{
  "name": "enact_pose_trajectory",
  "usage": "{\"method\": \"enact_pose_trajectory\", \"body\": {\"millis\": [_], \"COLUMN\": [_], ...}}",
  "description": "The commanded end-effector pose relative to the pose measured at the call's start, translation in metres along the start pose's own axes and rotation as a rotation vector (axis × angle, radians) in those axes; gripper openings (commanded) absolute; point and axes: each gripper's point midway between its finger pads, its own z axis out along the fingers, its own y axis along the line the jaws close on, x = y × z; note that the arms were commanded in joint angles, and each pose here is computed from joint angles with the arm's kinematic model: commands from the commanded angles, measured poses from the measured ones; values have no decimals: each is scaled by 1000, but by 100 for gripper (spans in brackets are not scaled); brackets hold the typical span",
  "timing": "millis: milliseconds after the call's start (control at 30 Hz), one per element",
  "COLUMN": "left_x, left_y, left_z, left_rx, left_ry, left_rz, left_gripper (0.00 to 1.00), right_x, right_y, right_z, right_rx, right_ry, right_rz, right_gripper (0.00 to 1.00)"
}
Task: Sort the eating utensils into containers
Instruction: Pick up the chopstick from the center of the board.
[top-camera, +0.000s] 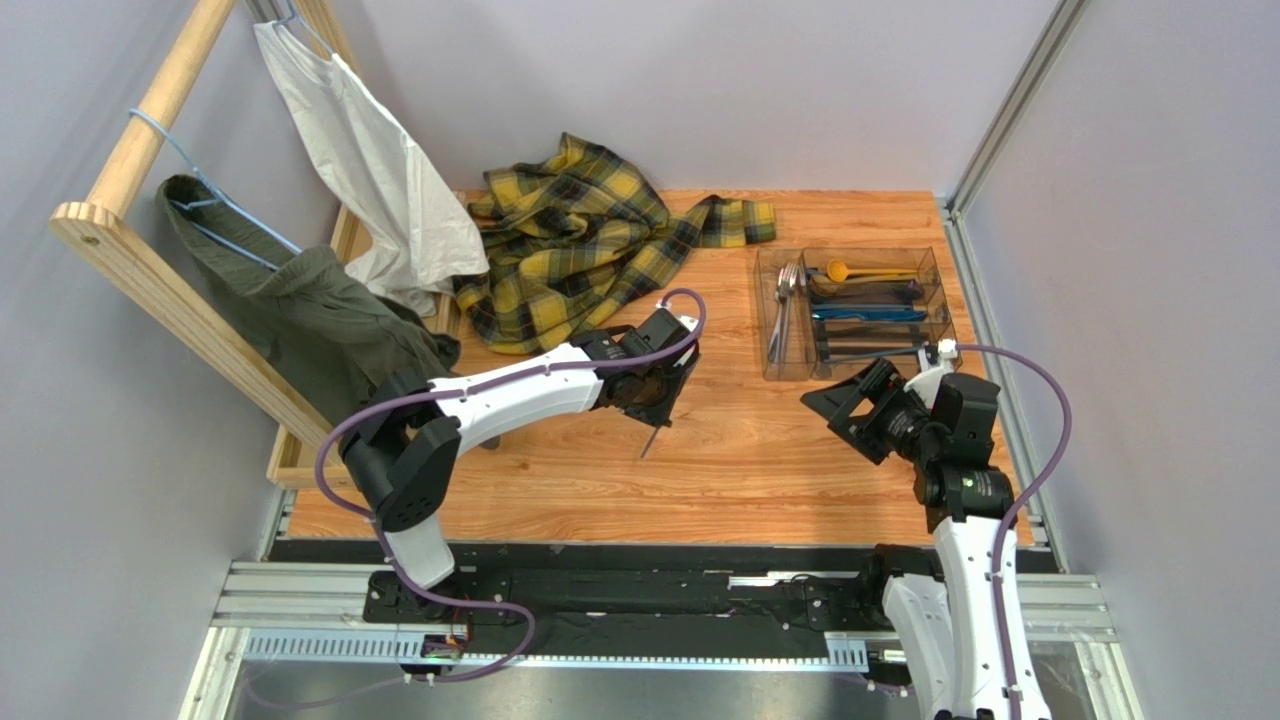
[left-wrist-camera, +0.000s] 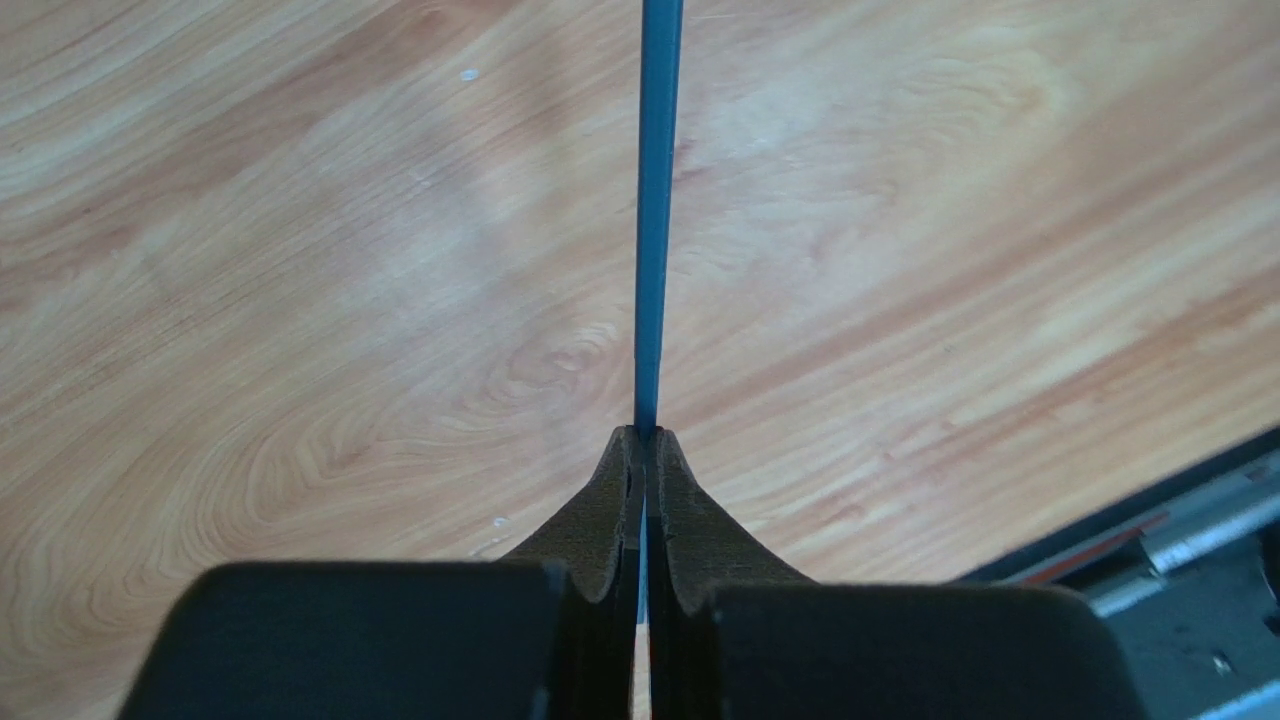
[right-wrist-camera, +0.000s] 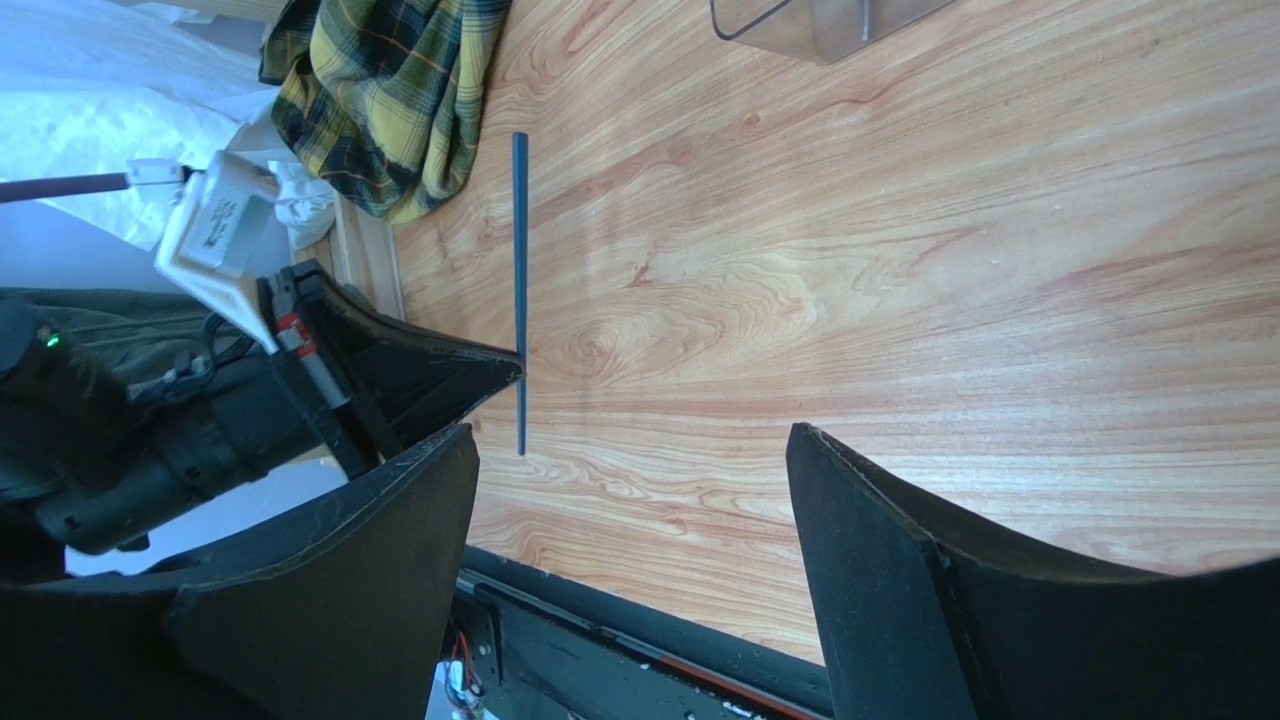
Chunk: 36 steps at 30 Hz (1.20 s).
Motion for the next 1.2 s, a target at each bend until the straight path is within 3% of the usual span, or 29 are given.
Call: {"method": "enact_pose_trajectory", "body": {"millis": [0, 300, 600, 967, 1033, 1167], "left_x": [-26, -33, -26, -21, -18, -17], "left_y": [-40, -108, -139, -155, -156, -162], "left_z": [-32, -74, -90, -100, -97, -96], "left_rx": [139, 338, 453, 503, 498, 507], "left_ry": [-98, -152, -139, -138, -121, -116], "left_rz": [83, 220, 253, 293, 303, 318], "left_gripper": [0, 0, 0, 0, 0, 0], "right_x": [-2, 4, 13, 17, 17, 17], "right_y": [17, 23, 20, 22, 24, 26], "right_z": [1, 3, 9, 11, 12, 14], "right_rx": [-90, -138, -162, -200, -212, -222], "right_ry": [-1, 33, 61, 73, 70, 74], "right_rz": [-1, 14, 47, 75, 77, 82], "right_gripper": [79, 80, 77, 62, 55, 53]}}
